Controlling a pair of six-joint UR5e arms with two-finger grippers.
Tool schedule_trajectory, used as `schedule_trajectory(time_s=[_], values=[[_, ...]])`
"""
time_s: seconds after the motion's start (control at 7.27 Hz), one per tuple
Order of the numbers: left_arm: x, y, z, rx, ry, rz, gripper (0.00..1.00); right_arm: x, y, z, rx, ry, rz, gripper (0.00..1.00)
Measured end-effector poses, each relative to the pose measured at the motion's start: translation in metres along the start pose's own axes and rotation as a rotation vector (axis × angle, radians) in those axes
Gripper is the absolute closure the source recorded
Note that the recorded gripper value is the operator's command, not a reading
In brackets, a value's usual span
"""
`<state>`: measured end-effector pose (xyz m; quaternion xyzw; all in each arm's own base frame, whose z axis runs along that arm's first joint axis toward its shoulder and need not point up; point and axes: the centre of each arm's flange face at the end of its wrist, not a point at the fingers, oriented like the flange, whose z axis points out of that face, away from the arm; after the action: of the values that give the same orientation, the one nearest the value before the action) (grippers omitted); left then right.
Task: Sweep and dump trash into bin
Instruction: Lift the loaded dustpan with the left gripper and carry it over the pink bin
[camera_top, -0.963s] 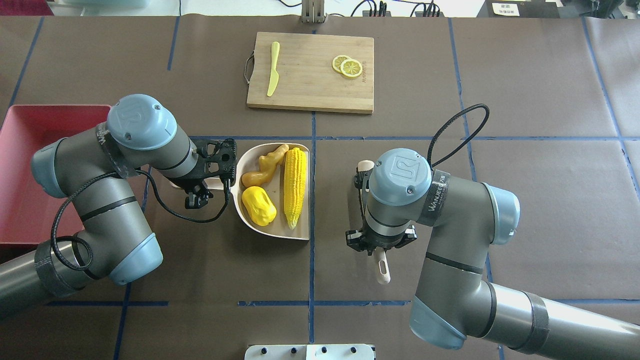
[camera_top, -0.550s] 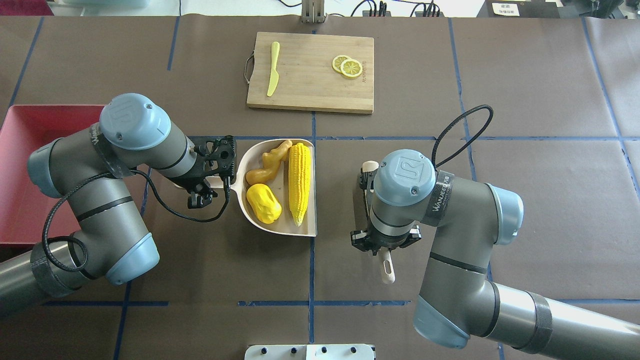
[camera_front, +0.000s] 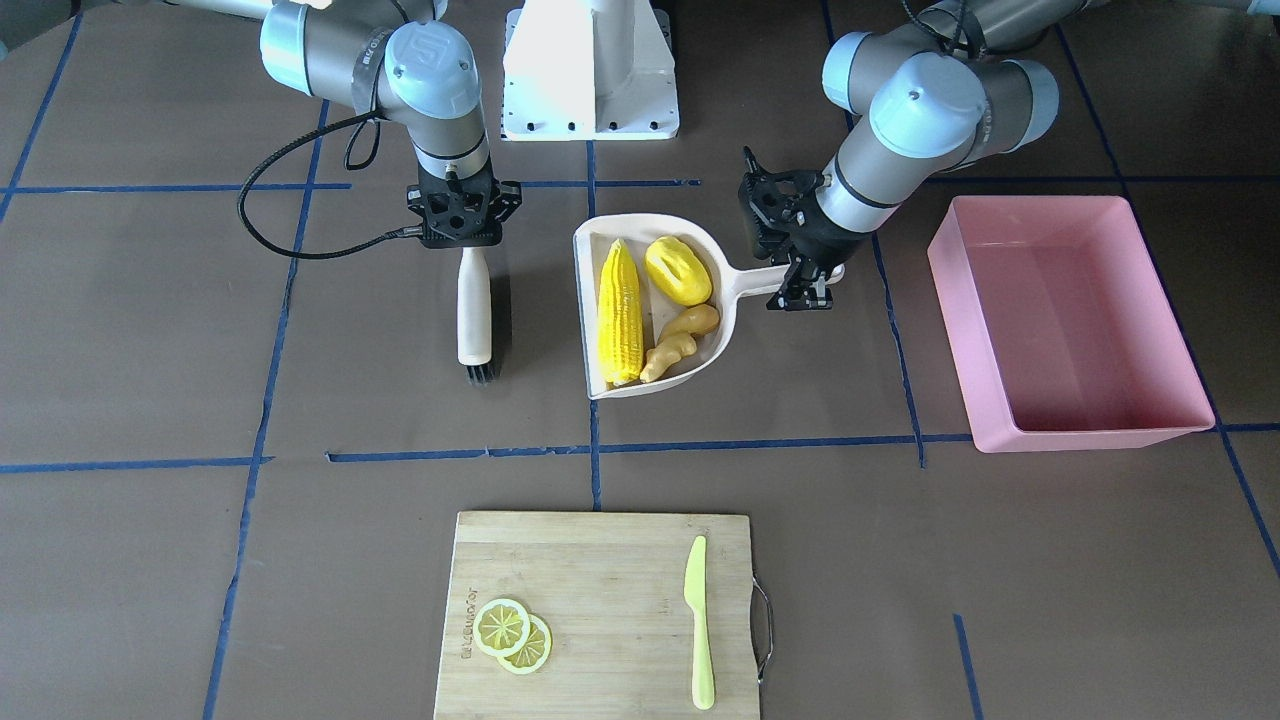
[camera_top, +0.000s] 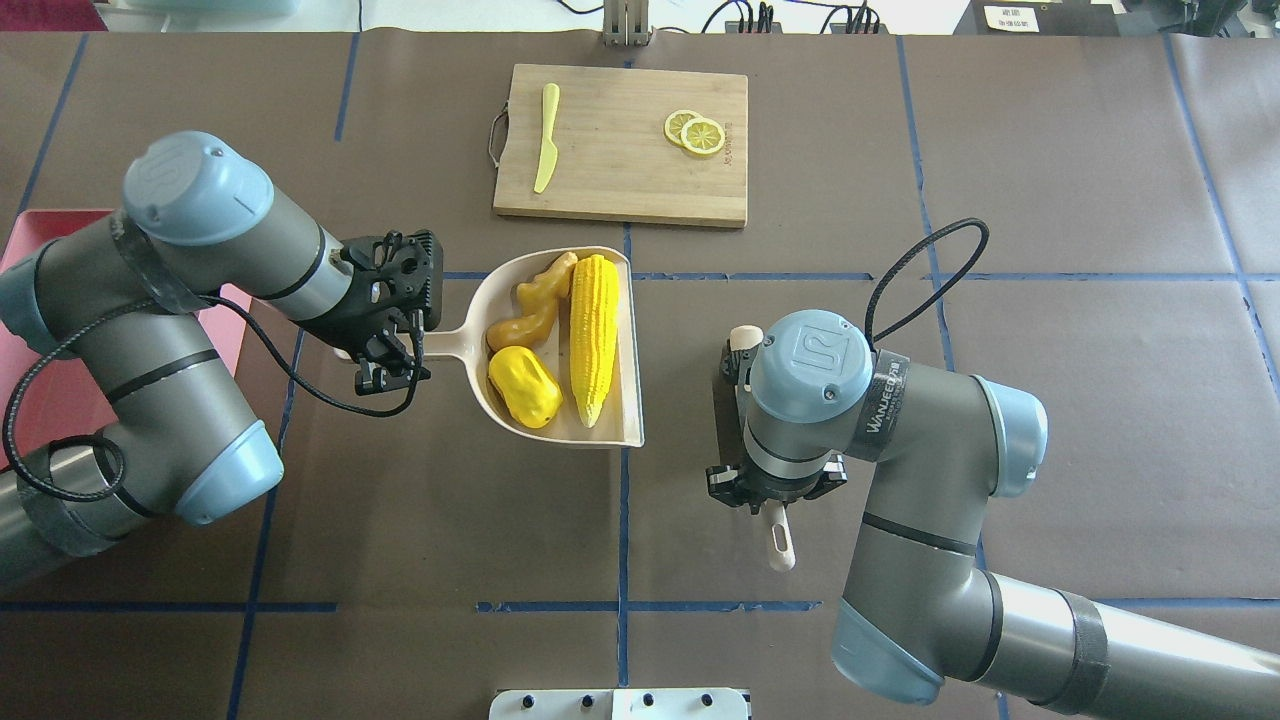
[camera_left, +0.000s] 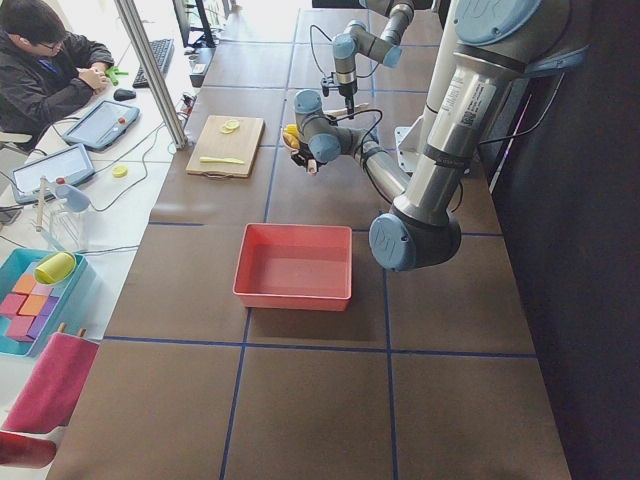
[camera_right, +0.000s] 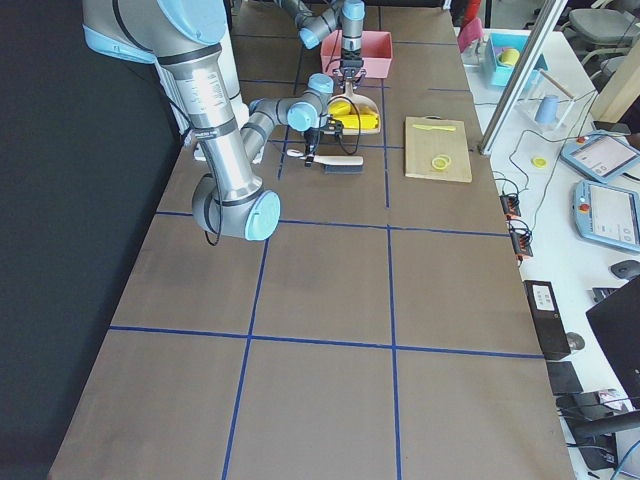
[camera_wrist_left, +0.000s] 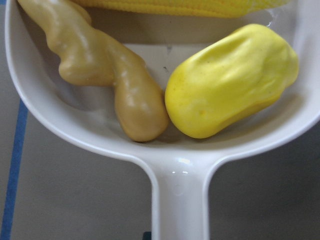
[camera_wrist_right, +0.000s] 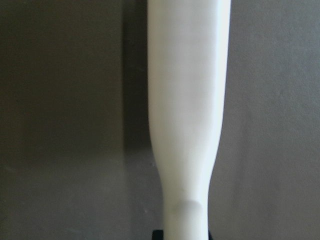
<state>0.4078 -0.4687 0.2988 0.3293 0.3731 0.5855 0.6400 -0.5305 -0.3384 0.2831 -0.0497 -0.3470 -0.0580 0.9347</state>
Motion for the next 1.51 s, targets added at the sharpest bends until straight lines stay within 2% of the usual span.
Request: schedule_trajectory(time_s=[0.28,0.55,0.96,1.51], values=[[-0.024,0.037,-0.046,0.075,0.031,-0.032,1.0,-0.001,0.001,0.0,0.006,0.001,-0.001,1.0],[-0.044,0.088,-0.081,0.124,-0.002,-0.042,1.0,0.0,0.0,0.0,0.018,0.007,0.001,1.0],[-0.076,0.178,-0.137,0.124,-0.075,0.016,1.0,0.001,-0.002,0.001,0.035,0.017,0.003,1.0],[-0.101,0.286,-0.186,0.064,-0.175,0.013,1.0,0.001,-0.001,0.002,0.045,0.023,0.0,1.0]])
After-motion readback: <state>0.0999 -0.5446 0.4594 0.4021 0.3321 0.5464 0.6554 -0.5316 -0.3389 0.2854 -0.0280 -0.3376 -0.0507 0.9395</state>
